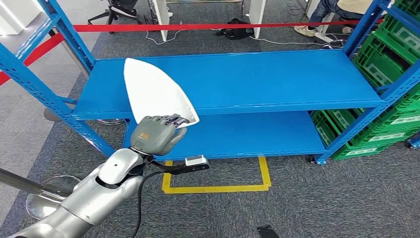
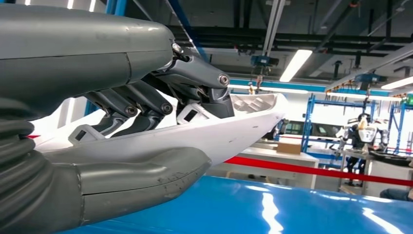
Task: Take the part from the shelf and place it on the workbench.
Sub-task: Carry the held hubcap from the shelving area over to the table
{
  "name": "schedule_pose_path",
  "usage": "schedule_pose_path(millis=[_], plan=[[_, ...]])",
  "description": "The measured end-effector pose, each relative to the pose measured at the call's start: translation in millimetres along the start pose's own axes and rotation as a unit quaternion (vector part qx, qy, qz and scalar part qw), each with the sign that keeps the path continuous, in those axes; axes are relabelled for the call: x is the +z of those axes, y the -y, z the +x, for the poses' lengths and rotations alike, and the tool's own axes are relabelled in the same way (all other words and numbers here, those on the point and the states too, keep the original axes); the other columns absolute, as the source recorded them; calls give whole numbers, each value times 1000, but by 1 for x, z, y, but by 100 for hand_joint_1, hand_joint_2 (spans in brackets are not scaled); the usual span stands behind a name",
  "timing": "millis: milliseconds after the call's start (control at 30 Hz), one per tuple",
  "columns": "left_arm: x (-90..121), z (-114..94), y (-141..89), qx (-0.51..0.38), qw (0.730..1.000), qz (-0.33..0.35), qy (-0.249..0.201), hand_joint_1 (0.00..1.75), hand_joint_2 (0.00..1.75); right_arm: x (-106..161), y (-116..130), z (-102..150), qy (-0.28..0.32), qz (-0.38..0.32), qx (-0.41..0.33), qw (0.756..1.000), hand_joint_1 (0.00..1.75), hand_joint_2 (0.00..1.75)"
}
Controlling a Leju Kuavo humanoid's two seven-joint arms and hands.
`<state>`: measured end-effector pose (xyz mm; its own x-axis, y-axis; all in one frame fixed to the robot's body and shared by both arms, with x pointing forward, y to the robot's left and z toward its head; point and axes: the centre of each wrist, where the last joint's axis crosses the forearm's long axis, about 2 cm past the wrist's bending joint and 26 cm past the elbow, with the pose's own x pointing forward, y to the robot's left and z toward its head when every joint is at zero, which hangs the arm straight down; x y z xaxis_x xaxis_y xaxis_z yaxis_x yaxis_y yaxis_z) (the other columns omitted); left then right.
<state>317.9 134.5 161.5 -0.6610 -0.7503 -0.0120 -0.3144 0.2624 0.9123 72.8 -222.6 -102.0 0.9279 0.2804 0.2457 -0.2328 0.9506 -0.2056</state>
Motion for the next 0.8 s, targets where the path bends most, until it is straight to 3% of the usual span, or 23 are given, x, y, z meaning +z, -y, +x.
schedule_pose_path(millis=[800], plan=[[1,0,0,-2,1000,2,-1,175,175,0,0,2,2,0,2,1000,0,175]])
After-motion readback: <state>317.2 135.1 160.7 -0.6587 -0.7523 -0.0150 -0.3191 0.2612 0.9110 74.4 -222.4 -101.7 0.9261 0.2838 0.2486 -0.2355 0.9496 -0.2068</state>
